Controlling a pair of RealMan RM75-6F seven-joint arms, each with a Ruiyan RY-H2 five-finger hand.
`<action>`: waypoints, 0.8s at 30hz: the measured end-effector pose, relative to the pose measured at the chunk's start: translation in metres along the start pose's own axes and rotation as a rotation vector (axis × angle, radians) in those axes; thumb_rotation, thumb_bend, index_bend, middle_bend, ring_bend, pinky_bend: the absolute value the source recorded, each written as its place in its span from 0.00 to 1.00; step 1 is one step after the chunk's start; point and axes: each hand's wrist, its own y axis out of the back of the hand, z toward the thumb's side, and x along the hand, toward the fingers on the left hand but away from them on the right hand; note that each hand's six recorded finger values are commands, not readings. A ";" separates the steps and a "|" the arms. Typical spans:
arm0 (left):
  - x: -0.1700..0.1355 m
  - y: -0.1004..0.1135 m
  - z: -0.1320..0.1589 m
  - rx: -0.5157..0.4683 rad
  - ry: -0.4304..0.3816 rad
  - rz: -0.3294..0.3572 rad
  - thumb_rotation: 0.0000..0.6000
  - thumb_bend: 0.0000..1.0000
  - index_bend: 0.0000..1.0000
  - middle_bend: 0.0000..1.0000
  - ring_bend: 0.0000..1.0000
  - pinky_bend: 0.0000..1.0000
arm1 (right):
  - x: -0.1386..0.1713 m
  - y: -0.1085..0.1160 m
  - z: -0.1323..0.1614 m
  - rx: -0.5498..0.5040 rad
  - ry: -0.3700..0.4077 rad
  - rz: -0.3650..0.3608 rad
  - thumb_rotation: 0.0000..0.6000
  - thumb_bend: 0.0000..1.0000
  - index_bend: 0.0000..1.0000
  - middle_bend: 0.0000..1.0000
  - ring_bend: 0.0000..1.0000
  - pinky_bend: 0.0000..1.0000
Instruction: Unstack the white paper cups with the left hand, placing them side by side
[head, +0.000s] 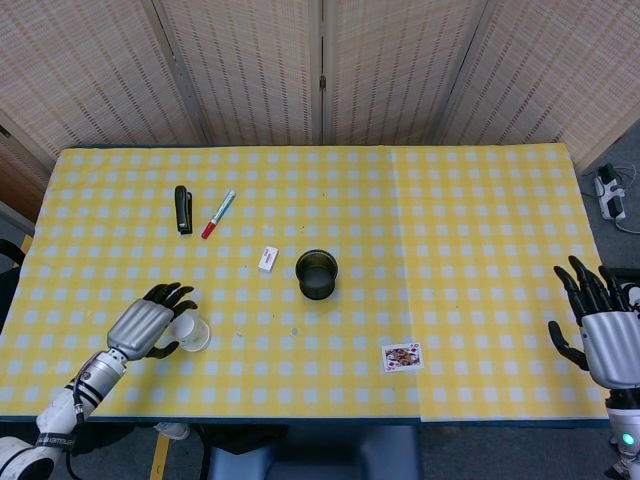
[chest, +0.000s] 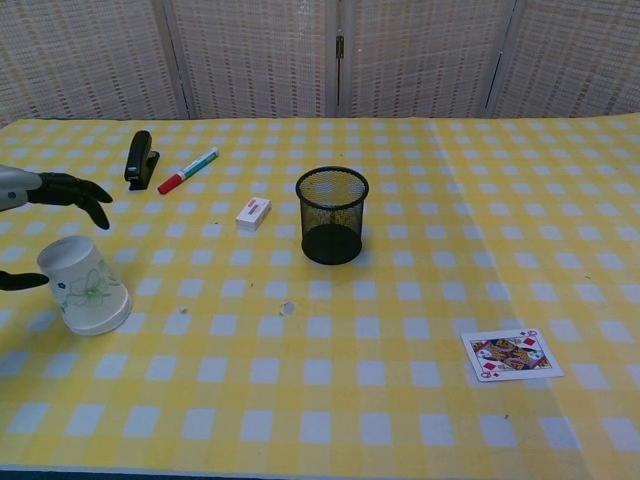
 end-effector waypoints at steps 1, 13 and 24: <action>0.001 0.000 0.001 0.002 0.000 -0.001 1.00 0.37 0.28 0.12 0.06 0.15 | 0.000 0.000 0.000 -0.001 0.000 0.000 1.00 0.45 0.00 0.01 0.11 0.00; 0.003 -0.002 0.003 -0.006 0.006 -0.010 1.00 0.38 0.31 0.12 0.08 0.17 | 0.001 -0.002 -0.003 -0.005 -0.003 0.001 1.00 0.45 0.00 0.01 0.11 0.00; 0.003 -0.001 0.003 0.001 0.009 -0.014 1.00 0.40 0.33 0.13 0.08 0.18 | 0.002 -0.003 -0.005 -0.008 -0.010 0.002 1.00 0.45 0.00 0.01 0.11 0.00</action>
